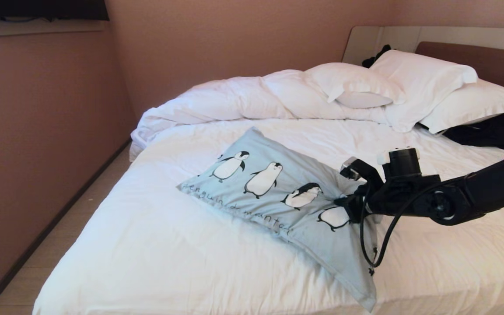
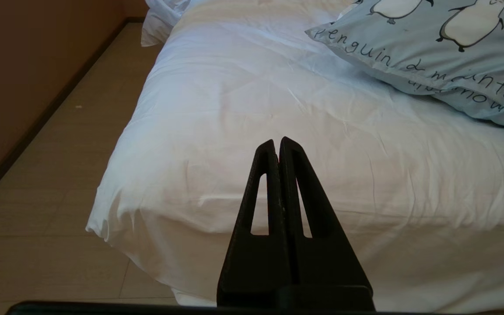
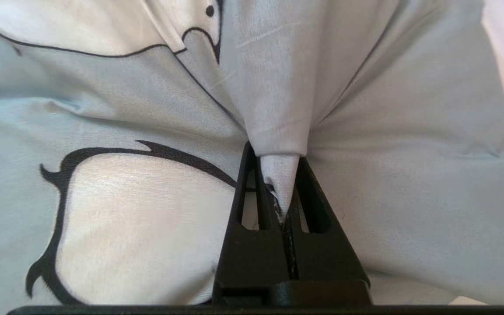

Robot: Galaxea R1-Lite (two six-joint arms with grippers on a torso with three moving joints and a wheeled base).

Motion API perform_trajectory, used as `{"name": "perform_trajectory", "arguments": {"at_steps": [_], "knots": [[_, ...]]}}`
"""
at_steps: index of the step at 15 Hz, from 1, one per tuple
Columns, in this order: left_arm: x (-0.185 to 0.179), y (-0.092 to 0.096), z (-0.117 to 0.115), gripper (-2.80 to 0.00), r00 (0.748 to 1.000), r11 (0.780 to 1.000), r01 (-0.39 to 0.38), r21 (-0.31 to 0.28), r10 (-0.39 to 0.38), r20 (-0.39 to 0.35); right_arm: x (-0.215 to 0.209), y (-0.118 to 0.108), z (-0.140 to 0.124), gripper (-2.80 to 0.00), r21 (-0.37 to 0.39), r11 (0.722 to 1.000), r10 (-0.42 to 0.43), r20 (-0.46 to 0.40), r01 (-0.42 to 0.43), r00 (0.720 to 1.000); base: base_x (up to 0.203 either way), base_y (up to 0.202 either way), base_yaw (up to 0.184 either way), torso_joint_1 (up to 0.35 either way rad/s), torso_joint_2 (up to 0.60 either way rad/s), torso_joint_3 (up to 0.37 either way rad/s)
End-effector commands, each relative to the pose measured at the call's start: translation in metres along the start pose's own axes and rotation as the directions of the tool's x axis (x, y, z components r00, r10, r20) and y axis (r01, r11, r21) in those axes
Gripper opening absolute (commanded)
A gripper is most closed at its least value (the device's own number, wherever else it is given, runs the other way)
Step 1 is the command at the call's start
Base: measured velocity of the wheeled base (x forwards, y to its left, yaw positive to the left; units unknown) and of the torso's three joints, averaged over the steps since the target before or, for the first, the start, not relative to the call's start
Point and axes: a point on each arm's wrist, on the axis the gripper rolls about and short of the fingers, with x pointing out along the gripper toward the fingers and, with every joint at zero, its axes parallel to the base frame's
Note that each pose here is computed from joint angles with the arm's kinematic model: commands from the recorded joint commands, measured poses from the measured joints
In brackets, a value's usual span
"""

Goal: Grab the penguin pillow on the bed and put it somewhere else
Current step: Pick up the pillow, then move to the head of the bed

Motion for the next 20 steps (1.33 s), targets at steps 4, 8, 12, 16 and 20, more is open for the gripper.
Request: {"name": "perform_trajectory", "arguments": {"at_steps": [4,8,12,16,20], "knots": [[0.000,0.000,-0.001,-2.80,1.000,1.000,-0.001,-0.001,0.001,-0.002,-0.042,-0.004,0.027,-2.80,0.028,0.999,-0.025,0.123,0.022,0.992,0.000,0.000,0.000,0.000,0.00,0.000],[0.000,0.000,-0.001,-2.80,1.000,1.000,-0.001,-0.001,0.001,-0.002,-0.068,-0.010,0.042,-2.80,0.087,0.995,-0.069,0.190,0.053,0.979,0.000,0.000,0.000,0.000,0.00,0.000],[0.000,0.000,-0.001,-2.80,1.000,1.000,-0.001,-0.001,0.001,-0.002,-0.100,-0.033,0.053,-2.80,0.190,0.974,-0.172,0.262,0.124,0.950,0.000,0.000,0.000,0.000,0.00,0.000],[0.000,0.000,-0.001,-2.80,1.000,1.000,-0.001,-0.001,0.001,-0.002,-0.125,-0.059,0.060,-2.80,0.301,0.936,-0.289,0.352,0.185,0.890,0.000,0.000,0.000,0.000,0.00,0.000],[0.000,0.000,-0.001,-2.80,1.000,1.000,-0.001,-0.001,0.001,-0.002,-0.146,-0.078,0.061,-2.80,0.352,0.907,-0.363,0.375,0.231,0.853,0.000,0.000,0.000,0.000,0.00,0.000]]}}
